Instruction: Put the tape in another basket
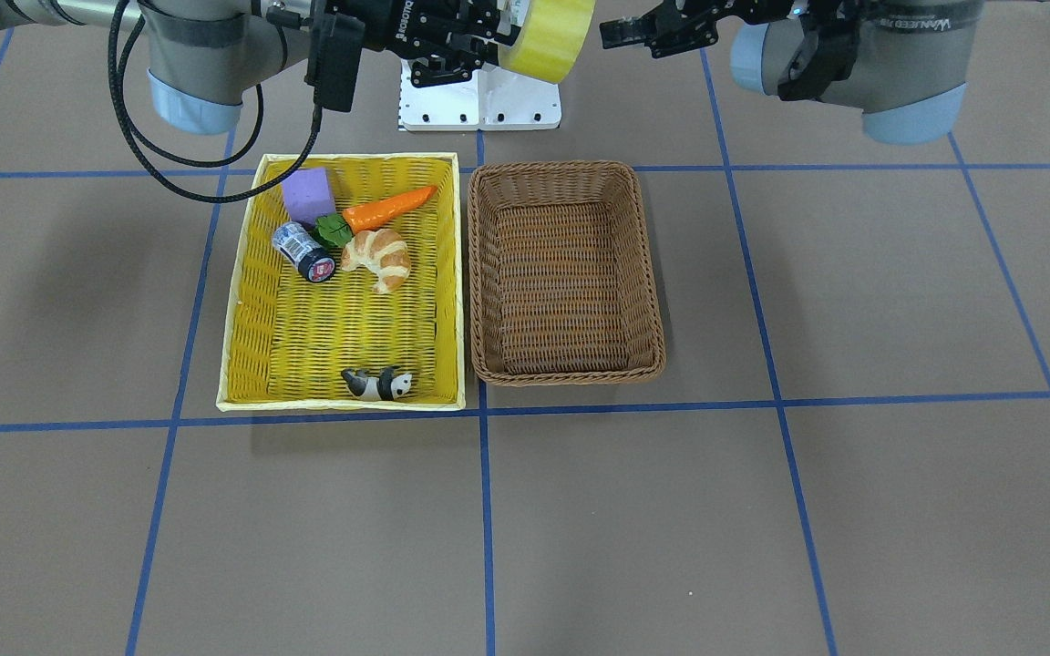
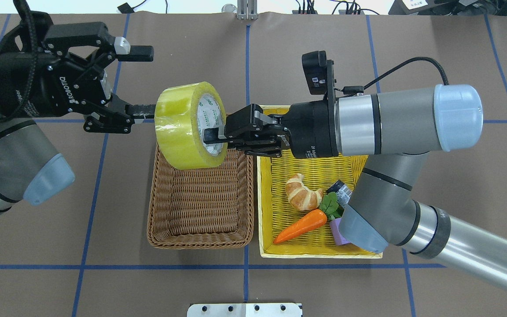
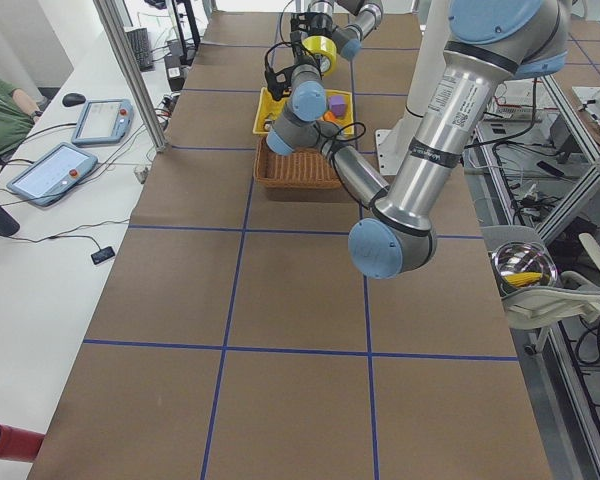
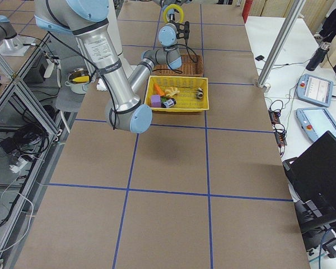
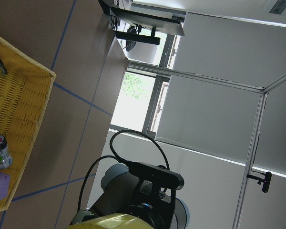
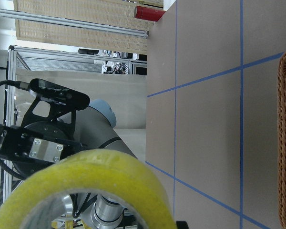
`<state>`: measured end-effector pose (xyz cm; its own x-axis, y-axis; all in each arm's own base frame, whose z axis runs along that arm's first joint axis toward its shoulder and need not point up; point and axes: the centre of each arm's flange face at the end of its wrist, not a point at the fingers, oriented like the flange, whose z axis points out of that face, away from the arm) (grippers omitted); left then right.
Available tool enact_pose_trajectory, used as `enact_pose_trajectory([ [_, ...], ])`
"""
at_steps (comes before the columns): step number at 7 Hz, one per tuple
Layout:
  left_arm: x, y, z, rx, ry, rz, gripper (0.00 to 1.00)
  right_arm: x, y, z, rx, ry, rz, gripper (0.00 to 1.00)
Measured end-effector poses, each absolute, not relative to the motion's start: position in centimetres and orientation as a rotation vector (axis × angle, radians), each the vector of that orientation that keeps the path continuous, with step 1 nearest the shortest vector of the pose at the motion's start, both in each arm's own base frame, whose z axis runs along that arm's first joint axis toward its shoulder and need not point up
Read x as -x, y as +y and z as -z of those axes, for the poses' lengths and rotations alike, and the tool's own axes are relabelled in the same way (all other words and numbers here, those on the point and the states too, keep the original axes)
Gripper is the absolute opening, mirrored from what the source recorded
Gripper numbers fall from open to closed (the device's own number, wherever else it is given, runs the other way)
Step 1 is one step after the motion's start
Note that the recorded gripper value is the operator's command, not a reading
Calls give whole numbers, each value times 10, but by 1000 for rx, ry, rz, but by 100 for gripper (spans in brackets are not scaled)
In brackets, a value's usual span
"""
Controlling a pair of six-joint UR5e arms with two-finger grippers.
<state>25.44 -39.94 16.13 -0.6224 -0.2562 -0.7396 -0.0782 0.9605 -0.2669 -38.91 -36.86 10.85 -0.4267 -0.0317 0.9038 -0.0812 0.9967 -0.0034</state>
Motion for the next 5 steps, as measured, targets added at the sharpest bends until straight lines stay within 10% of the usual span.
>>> enact_pose_trajectory([
  [5, -274, -385, -158, 294, 2237, 233, 97, 390, -368, -109, -77, -2011, -53, 0],
])
